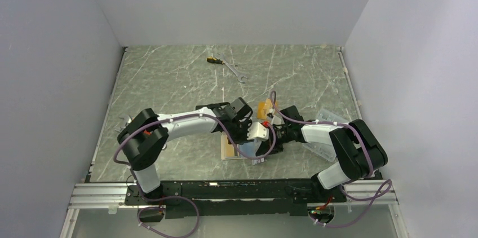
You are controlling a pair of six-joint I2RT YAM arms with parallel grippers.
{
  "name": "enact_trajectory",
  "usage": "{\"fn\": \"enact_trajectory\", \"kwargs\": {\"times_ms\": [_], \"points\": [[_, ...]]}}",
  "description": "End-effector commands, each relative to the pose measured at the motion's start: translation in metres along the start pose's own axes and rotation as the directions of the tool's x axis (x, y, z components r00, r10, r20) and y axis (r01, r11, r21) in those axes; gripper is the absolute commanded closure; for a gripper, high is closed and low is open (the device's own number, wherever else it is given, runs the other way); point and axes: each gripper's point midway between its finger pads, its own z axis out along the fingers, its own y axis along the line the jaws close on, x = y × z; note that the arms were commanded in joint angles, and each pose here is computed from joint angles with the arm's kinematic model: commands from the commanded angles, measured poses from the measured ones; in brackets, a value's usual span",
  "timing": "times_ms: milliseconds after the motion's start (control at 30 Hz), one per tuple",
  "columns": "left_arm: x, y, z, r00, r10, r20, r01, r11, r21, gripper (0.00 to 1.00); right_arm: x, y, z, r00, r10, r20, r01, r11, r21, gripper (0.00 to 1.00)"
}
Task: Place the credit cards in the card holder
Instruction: Insert the credit card into the card holder.
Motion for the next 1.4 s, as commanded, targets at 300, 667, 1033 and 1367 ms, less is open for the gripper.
{"fn": "enact_trajectory", "kwargs": {"times_ms": [300,667,1033,1367], "points": [[0.037,0.012,-0.055,0.997,-0.074,0.016,0.075,0.995,-0.072,0.69,-0.015,0.030,-0.011,0.995,-0.086,0.044,0.089,0.994,-0.057,1.00],[0.047,0.007,-0.061,0.996,-0.080,0.036,0.083,0.993,-0.082,0.72,-0.022,0.060,-0.015,0.988,-0.141,0.059,0.146,0.985,-0.091,1.00],[0.051,0.011,-0.079,0.996,-0.074,0.059,0.078,0.994,-0.080,0.72,-0.024,0.081,0.019,0.981,-0.193,-0.016,0.190,0.975,-0.117,1.00],[0.040,0.015,-0.082,0.993,-0.064,0.096,0.071,0.995,-0.067,0.73,-0.027,0.069,0.036,0.982,-0.178,-0.070,0.168,0.978,-0.125,1.00]]}}
